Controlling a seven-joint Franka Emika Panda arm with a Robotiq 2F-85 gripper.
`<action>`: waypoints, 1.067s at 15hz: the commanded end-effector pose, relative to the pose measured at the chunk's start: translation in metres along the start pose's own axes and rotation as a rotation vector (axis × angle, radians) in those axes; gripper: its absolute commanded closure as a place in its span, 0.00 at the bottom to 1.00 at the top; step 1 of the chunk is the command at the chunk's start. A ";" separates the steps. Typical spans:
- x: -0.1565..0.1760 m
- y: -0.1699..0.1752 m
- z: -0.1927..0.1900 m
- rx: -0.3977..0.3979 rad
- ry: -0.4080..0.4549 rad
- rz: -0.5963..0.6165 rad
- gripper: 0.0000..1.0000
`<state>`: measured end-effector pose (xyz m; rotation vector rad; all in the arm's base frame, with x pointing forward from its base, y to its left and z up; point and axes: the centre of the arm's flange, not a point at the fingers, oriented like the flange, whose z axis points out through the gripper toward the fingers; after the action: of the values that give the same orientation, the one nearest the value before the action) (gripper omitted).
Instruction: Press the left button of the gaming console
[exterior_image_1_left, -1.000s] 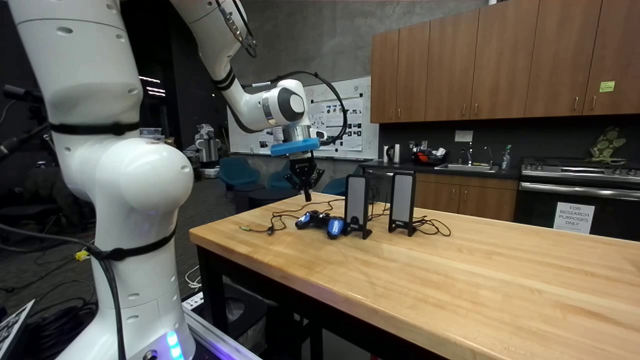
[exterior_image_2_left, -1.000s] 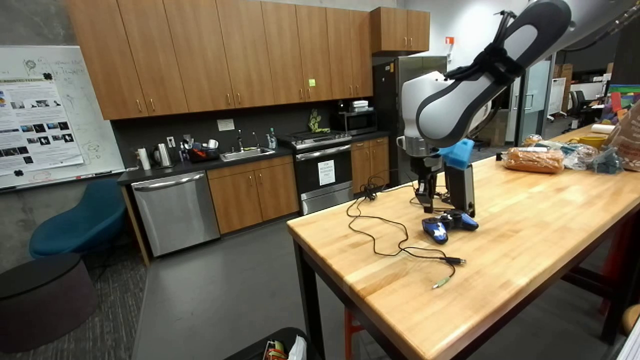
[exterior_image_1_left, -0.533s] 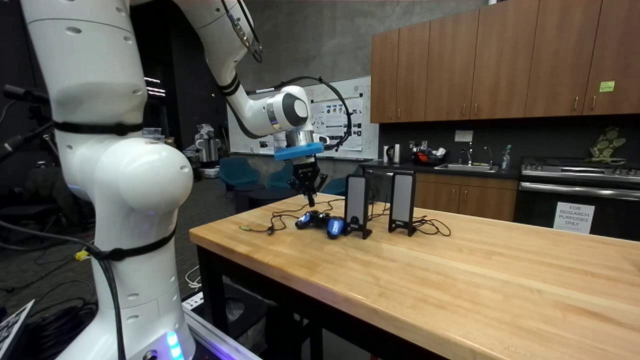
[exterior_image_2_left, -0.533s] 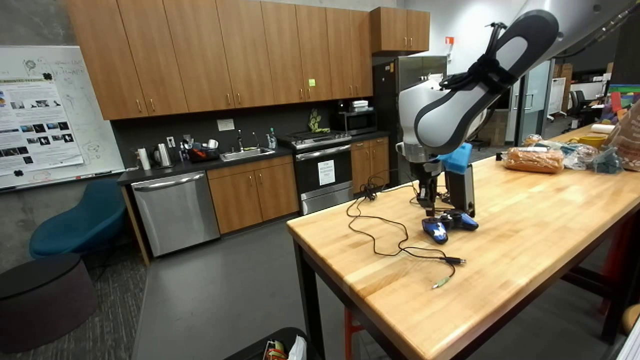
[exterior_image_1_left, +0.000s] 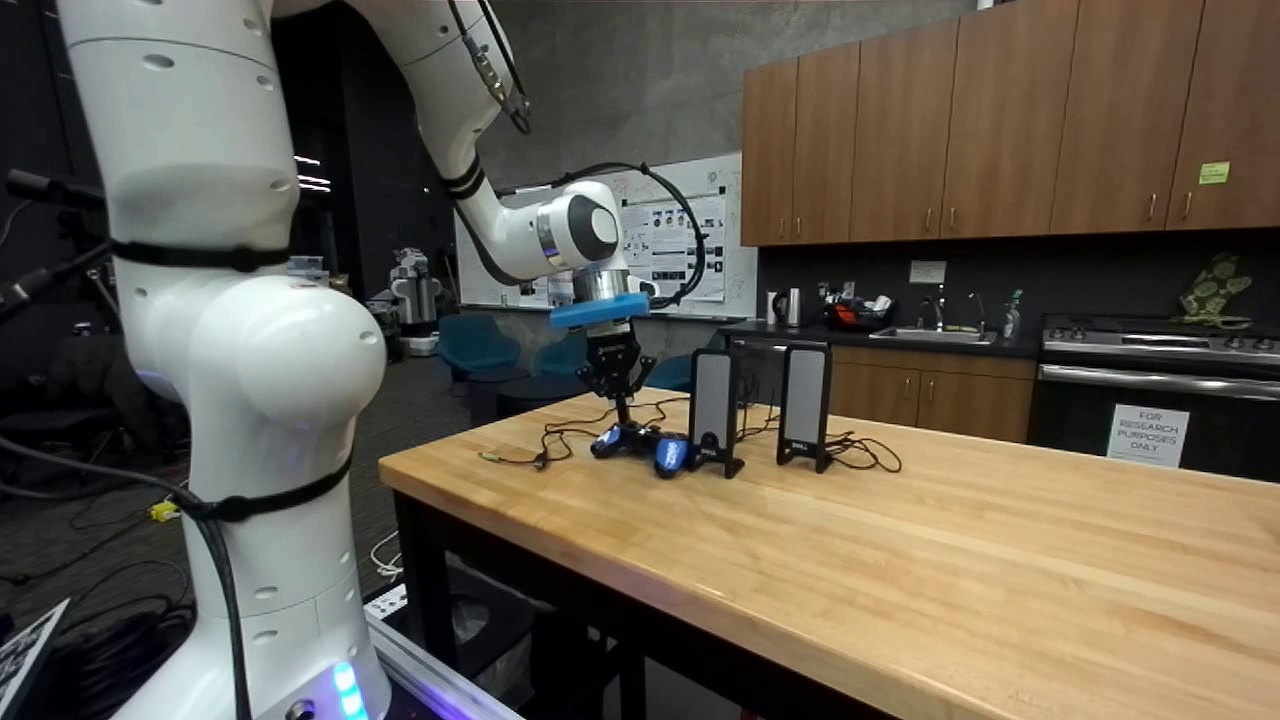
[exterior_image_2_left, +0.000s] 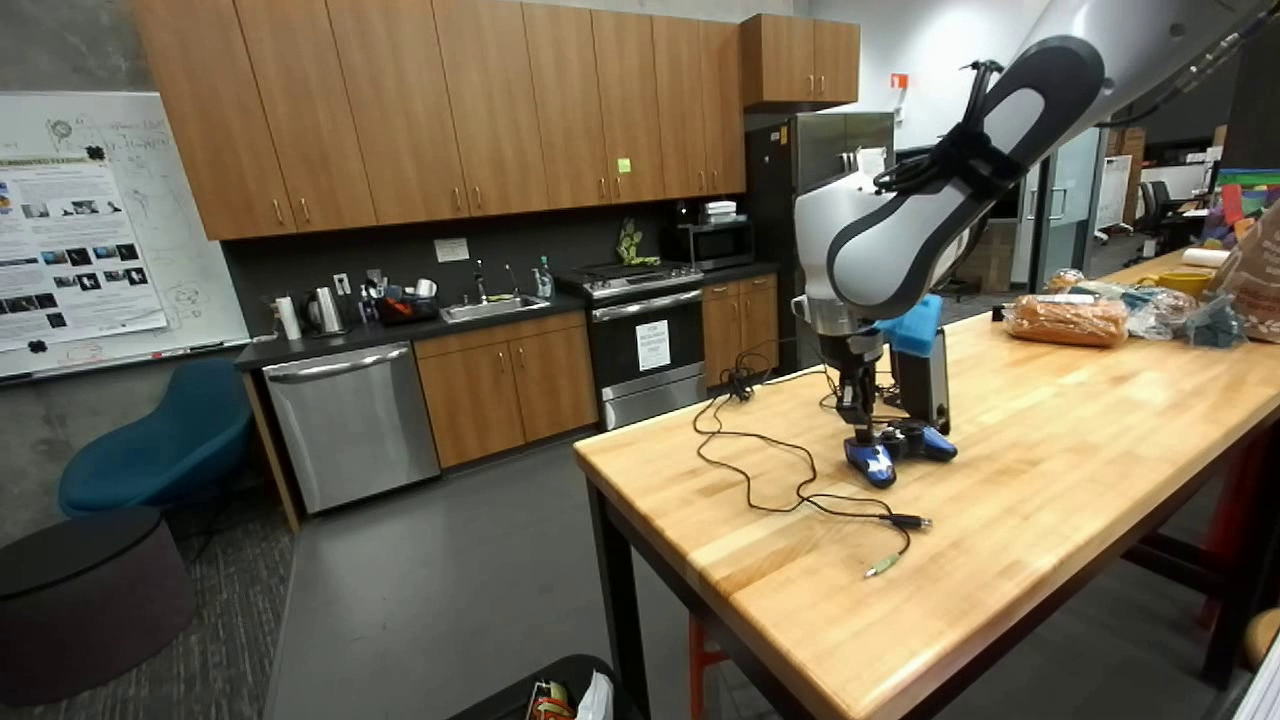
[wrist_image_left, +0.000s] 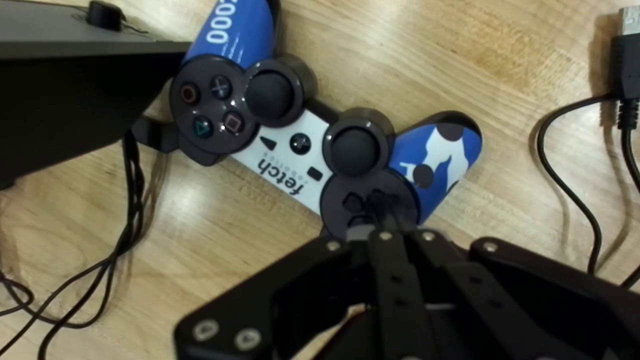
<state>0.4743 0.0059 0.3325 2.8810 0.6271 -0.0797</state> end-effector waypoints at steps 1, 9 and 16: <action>0.000 0.003 0.006 -0.020 -0.007 0.006 1.00; -0.011 -0.001 0.026 -0.031 -0.048 -0.002 1.00; -0.004 0.000 -0.011 0.005 0.004 -0.017 1.00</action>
<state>0.4728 0.0053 0.3317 2.8597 0.6397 -0.0885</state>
